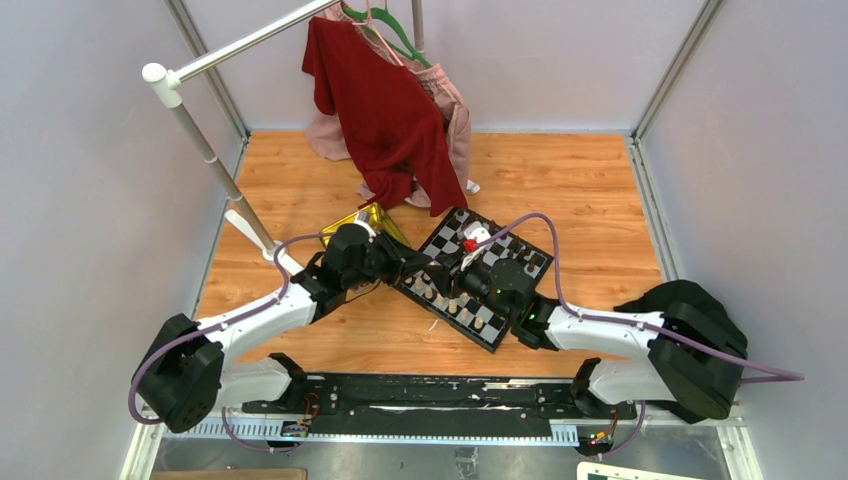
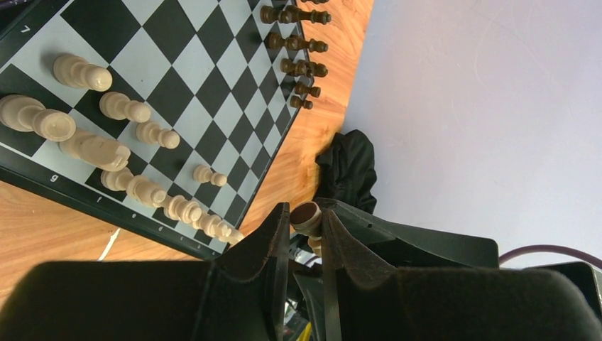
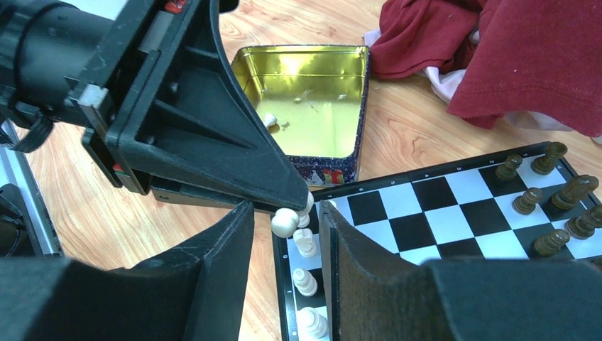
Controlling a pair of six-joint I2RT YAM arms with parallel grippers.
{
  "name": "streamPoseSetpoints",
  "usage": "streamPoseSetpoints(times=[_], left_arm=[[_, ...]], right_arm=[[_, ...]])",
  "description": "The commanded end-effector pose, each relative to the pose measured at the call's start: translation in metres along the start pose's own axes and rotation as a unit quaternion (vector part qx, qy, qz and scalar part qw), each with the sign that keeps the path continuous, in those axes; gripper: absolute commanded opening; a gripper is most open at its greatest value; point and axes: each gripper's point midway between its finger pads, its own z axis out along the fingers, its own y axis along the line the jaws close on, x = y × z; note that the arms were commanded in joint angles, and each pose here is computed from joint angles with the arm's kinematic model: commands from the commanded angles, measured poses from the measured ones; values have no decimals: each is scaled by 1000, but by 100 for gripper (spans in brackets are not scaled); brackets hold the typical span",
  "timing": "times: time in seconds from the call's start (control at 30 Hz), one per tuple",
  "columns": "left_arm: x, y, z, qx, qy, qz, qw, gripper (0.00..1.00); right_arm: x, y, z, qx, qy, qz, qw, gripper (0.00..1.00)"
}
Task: Set up the chess pieces on the board
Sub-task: Place the chess piece on the chessboard.
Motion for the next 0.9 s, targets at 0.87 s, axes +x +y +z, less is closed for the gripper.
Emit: streamPoseSetpoints(times=[0.87], left_arm=[[0,-1,-6,14,-1,13,1000,0]], right_arm=[[-15,-3,7,-1,-19,23,1000,38]])
